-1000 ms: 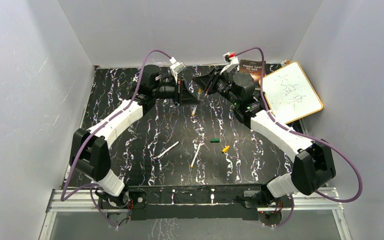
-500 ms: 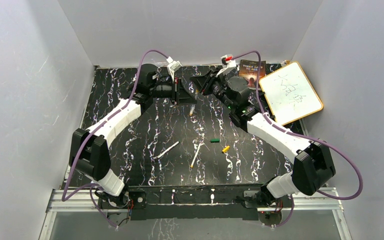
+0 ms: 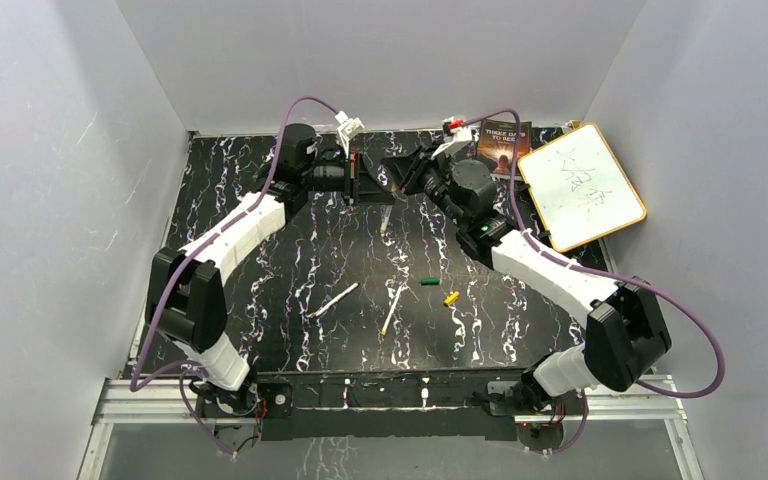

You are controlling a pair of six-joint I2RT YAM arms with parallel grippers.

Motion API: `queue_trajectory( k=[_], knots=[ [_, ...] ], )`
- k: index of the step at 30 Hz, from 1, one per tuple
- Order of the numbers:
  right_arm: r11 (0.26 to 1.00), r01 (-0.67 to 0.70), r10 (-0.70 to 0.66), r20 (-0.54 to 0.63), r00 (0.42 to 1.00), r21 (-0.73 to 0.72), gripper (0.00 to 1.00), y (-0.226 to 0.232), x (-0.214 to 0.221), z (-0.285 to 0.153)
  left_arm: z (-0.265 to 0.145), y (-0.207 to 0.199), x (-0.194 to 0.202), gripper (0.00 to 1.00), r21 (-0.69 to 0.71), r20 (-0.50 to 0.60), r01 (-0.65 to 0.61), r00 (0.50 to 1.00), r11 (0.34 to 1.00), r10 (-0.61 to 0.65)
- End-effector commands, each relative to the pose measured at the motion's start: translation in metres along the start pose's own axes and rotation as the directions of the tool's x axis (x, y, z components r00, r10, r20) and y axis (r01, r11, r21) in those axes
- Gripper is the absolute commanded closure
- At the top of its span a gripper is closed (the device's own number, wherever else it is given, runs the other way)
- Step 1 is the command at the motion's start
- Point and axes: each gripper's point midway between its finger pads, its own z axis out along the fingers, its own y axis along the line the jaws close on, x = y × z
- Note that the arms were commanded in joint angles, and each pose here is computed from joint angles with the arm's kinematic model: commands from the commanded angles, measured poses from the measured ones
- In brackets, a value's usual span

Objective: Insert the pens into the pen caps

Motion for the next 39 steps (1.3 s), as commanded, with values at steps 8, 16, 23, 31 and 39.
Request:
queue_trajectory(
  k=[8, 16, 23, 31, 39],
  knots=[
    [0.984, -0.162, 0.059, -0.727, 0.684, -0.073, 1.00, 0.040, 0.226, -0.099, -0.048, -0.047, -0.172, 1.00, -0.194, 0.448, -0.361, 0.795, 0.912, 0.410],
    [0.981, -0.119, 0.022, -0.527, 0.850, -0.151, 0.89, 0.063, 0.147, -0.051, -0.047, -0.047, -0.132, 1.00, -0.139, 0.374, -0.366, 0.841, 0.920, 0.391],
    [0.983, -0.099, 0.028, -0.399, 0.917, -0.158, 0.43, 0.066, 0.108, -0.032, -0.053, -0.040, -0.085, 1.00, -0.144, 0.285, -0.333, 0.888, 0.932, 0.361],
    [0.992, -0.088, 0.058, -0.295, 0.954, -0.087, 0.39, 0.044, 0.077, -0.040, -0.059, -0.003, -0.051, 1.00, -0.251, 0.168, -0.272, 0.933, 0.929, 0.319],
    [0.999, -0.020, 0.030, -0.227, 0.973, 0.049, 0.39, -0.007, 0.053, -0.068, -0.073, 0.044, -0.025, 1.00, -0.421, 0.063, -0.223, 0.960, 0.879, 0.274]
  ],
)
